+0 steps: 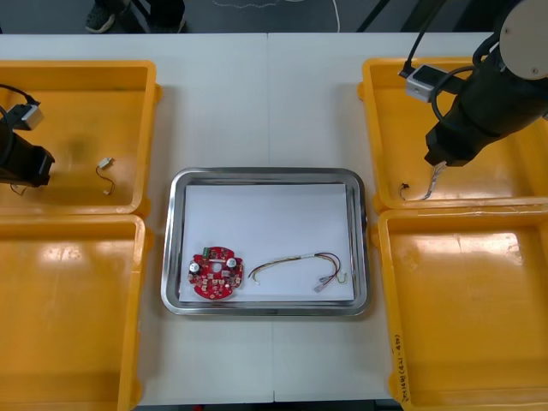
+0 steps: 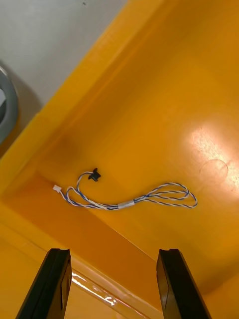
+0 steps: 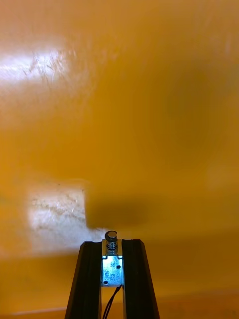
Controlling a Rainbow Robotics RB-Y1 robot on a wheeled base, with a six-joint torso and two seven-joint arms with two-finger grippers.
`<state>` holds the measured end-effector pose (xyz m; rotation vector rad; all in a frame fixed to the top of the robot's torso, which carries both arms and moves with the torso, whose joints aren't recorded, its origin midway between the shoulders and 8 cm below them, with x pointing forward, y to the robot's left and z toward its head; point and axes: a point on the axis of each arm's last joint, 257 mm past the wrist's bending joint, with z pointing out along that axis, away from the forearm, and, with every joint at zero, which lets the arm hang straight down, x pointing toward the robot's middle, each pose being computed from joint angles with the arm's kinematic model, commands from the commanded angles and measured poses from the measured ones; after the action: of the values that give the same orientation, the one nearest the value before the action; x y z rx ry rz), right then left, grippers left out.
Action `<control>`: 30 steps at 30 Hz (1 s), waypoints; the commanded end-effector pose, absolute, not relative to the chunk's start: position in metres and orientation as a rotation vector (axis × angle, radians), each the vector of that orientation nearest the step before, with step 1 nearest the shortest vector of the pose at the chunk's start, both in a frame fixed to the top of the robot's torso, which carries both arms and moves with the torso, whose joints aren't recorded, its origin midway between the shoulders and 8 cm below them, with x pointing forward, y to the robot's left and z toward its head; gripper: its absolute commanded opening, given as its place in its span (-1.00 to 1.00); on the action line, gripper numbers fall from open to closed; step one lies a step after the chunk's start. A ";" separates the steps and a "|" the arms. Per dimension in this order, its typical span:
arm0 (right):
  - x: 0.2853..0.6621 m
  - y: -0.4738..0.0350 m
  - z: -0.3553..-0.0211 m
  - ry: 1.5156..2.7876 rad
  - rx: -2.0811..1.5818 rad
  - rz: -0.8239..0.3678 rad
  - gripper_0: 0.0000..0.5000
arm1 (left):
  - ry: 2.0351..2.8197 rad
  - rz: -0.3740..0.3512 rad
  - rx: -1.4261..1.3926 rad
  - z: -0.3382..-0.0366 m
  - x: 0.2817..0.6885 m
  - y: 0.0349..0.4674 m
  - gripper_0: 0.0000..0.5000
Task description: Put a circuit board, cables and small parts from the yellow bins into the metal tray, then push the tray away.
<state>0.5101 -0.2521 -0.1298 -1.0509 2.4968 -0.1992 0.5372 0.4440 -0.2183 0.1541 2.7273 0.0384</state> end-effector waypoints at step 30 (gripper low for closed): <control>0.554 -0.314 -0.135 2.663 0.194 0.091 1.00 | 2.657 0.044 0.047 -0.058 0.505 0.401 -1.00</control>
<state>0.5370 -0.2994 -0.1693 0.0800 2.7420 0.0752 0.4911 0.4097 -0.1100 0.1653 2.7489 0.0347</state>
